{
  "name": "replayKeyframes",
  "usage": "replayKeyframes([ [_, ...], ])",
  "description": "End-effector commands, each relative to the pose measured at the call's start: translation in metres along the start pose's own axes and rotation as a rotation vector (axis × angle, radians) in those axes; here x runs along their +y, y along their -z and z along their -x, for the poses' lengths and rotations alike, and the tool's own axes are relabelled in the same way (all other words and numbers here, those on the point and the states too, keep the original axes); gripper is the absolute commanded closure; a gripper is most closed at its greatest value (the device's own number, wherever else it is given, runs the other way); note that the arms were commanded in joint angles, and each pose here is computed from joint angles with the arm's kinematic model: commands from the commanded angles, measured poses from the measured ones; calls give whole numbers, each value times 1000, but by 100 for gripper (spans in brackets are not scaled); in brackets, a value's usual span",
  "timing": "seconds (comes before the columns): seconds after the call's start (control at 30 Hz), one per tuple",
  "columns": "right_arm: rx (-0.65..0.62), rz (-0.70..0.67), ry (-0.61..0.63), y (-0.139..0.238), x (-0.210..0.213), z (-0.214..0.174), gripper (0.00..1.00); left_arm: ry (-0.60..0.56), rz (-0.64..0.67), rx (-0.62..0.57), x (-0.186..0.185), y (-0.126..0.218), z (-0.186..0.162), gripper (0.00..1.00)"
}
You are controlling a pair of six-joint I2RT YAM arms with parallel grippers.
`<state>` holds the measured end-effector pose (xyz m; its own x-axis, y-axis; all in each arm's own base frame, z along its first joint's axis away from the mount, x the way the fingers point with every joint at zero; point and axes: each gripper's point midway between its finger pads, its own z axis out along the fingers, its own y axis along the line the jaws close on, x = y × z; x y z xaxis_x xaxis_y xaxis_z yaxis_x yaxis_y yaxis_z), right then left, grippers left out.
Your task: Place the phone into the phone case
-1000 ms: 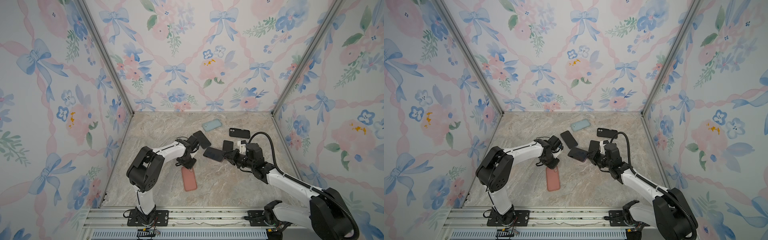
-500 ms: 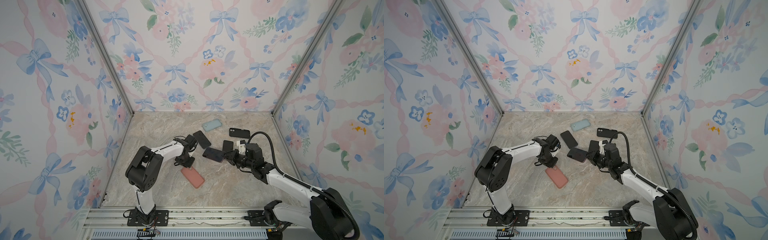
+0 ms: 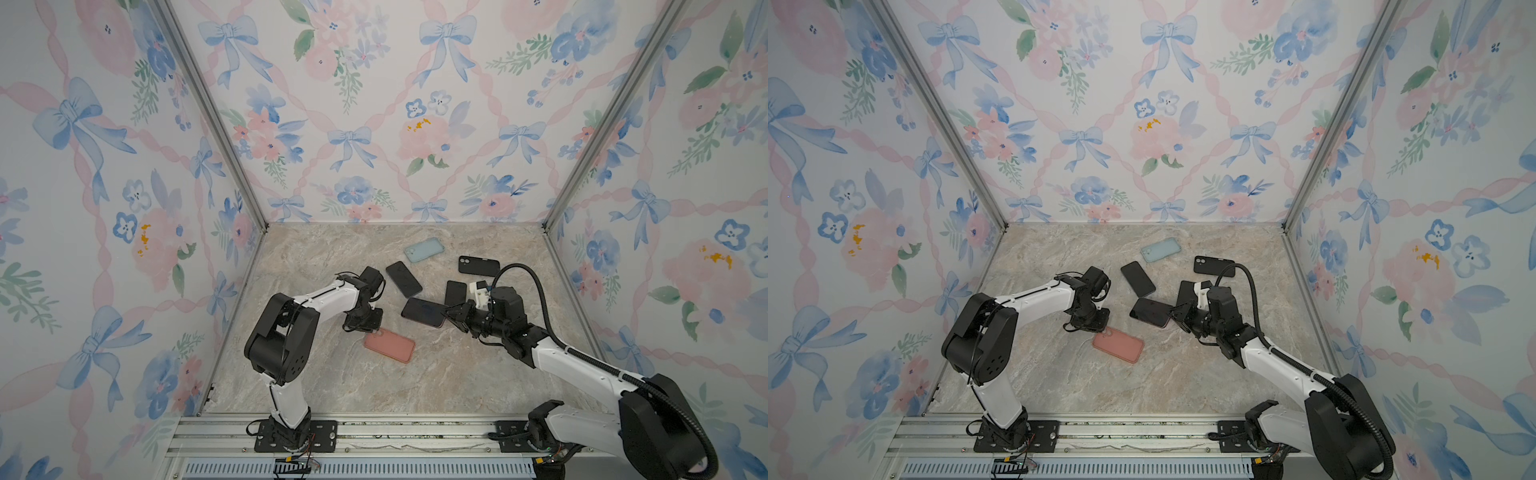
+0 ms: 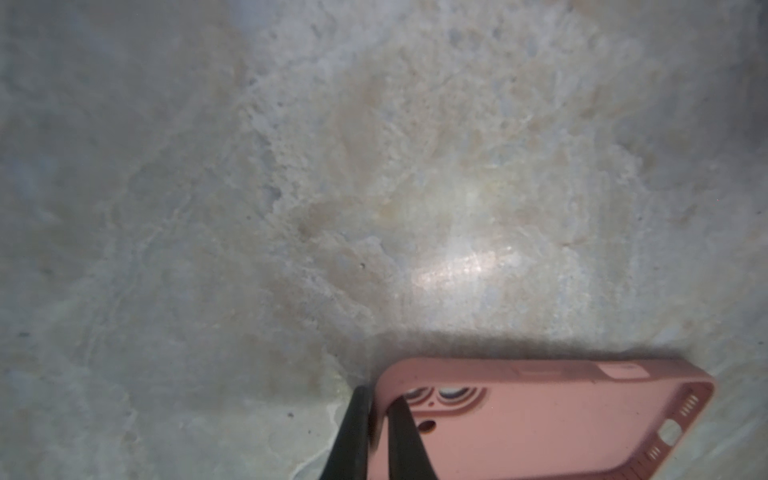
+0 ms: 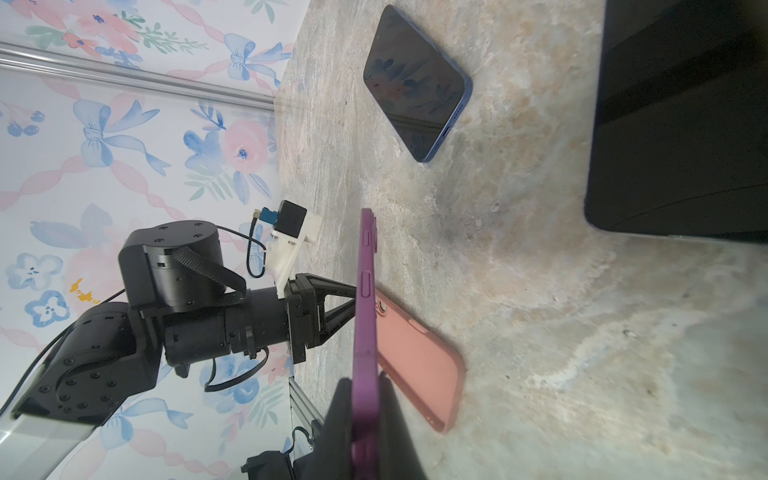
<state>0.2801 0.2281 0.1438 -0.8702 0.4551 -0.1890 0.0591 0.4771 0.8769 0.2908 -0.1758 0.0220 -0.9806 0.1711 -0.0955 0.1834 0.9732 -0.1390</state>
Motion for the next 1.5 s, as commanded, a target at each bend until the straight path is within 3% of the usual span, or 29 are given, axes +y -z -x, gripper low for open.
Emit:
replayKeyframes([
  [0.0, 44, 99, 48, -2, 33, -3, 100, 111, -51, -25, -4, 6, 0, 87],
  [0.23, 145, 128, 38, -10, 30, -25, 100, 174, -134, -98, -12, 18, 0, 79],
  [0.4, 217, 131, 65, -21, 32, -41, 100, 238, -180, -190, 6, 37, 9, 73],
  [0.6, 291, 158, 59, -31, 38, -58, 100, 300, -316, -240, 5, 42, 6, 57],
  [0.87, 329, 155, 19, -49, 24, -73, 100, 399, -458, -245, 11, 30, -11, 52],
  [1.47, 353, 75, -25, -65, -15, -76, 100, 416, -512, -211, 5, 14, -23, 50],
])
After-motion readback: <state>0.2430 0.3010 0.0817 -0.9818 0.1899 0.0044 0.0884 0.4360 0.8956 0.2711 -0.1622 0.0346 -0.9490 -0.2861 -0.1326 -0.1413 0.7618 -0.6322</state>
